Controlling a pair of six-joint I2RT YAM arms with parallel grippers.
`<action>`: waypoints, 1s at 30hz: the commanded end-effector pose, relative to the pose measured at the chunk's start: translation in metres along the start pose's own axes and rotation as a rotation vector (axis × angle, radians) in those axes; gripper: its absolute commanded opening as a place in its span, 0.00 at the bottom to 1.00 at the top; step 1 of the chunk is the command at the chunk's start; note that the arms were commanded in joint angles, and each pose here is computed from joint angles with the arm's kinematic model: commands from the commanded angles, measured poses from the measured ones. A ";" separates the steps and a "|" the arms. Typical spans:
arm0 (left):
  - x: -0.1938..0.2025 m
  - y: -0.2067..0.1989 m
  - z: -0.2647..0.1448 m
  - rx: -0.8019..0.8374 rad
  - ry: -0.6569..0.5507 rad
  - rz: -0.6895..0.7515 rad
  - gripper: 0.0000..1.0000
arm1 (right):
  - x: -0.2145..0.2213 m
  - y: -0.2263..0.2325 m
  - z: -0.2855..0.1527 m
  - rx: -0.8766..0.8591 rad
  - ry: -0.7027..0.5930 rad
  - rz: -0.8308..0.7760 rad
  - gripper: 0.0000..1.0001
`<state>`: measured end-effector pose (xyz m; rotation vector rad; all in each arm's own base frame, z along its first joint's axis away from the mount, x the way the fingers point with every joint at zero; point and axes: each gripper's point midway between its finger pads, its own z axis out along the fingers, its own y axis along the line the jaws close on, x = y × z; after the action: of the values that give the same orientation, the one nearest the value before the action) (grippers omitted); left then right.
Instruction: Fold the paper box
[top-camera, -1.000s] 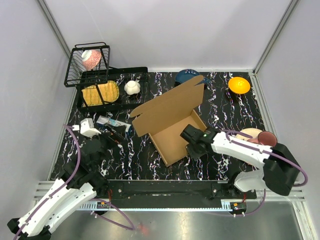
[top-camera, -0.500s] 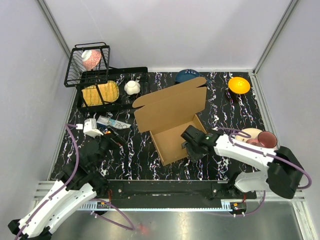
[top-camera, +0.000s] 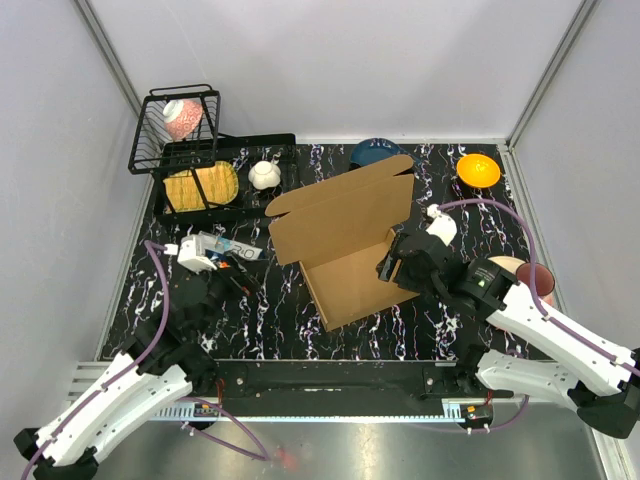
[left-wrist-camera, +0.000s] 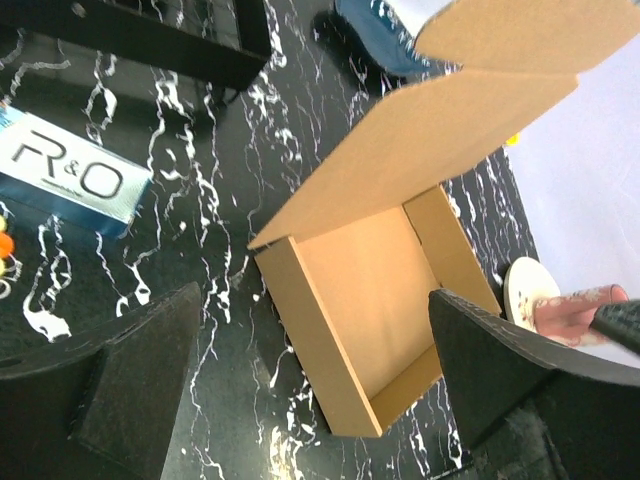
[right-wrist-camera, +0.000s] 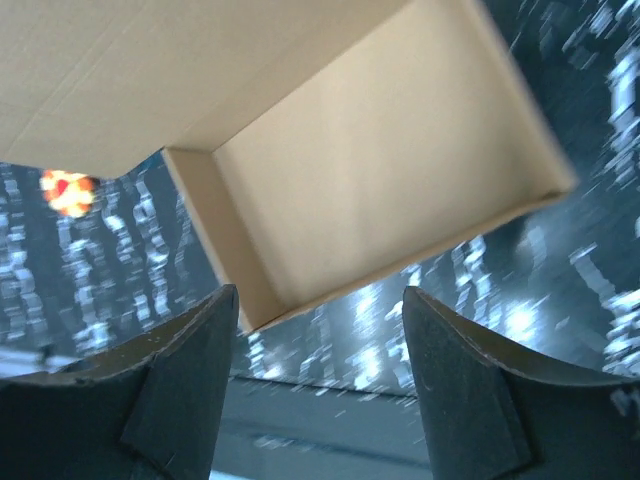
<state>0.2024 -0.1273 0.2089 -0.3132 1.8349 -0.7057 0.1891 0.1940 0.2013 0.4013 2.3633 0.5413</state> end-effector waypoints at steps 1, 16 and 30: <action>0.026 -0.003 0.010 -0.020 0.063 -0.029 0.99 | -0.047 -0.038 0.003 0.193 -0.202 -0.429 0.73; 0.015 0.030 0.003 -0.232 -0.018 -0.049 0.99 | -0.081 -0.092 0.076 0.196 -0.289 -0.299 0.77; -0.007 0.067 0.009 -0.436 -0.085 -0.034 0.99 | -0.062 -0.095 0.133 0.206 -0.181 -0.285 0.76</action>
<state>0.2071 -0.1006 0.1426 -0.5333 1.9977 -0.3488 0.2962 0.1154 0.0947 0.1641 2.2869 0.0874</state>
